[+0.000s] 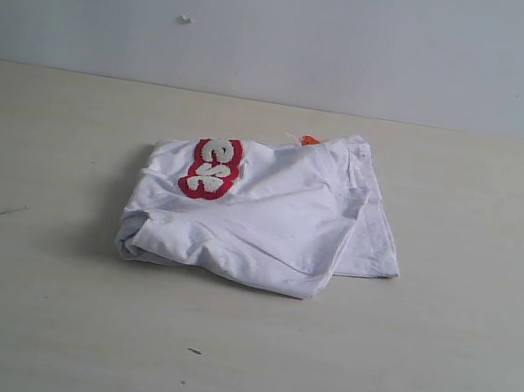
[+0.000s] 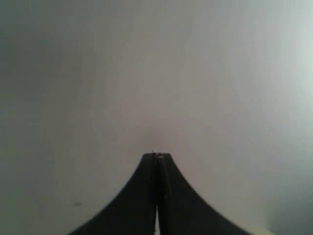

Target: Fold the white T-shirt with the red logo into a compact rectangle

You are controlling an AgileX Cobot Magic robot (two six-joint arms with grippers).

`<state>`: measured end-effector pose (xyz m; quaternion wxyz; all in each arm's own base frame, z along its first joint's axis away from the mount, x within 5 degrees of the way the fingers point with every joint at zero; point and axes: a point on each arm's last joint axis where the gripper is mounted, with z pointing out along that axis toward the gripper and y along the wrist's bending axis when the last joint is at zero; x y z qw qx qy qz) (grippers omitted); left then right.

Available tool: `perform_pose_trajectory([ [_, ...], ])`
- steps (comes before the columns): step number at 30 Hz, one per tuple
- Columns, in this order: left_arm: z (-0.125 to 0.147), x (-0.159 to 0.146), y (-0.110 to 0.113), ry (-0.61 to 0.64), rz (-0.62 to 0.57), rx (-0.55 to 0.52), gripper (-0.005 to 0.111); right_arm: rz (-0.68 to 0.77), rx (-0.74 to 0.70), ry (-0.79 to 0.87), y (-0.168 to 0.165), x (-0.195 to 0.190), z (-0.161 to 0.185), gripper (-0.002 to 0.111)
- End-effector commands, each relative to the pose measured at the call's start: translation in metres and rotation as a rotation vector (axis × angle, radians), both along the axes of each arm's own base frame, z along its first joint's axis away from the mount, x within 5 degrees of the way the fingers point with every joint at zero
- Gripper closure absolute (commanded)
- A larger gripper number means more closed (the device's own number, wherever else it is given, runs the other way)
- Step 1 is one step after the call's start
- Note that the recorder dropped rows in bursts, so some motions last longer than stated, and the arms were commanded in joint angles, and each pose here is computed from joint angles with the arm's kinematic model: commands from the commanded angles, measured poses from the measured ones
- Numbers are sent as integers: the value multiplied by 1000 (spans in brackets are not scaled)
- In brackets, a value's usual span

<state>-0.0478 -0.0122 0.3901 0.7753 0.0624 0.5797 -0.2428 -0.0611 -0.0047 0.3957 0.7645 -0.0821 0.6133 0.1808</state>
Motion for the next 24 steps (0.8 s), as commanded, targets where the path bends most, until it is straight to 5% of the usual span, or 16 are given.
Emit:
perform_pose_trajectory([
  [1, -17, 19, 7, 108, 121, -125, 107, -4, 2, -8, 0, -1, 1, 108],
  [11, -65, 59, 10, 188, 231, -201, 107, -4, 2, -8, 0, -1, 1, 108],
  [24, -145, 97, 9, 187, 316, -100, 107, -4, 2, -8, 0, -1, 1, 108],
])
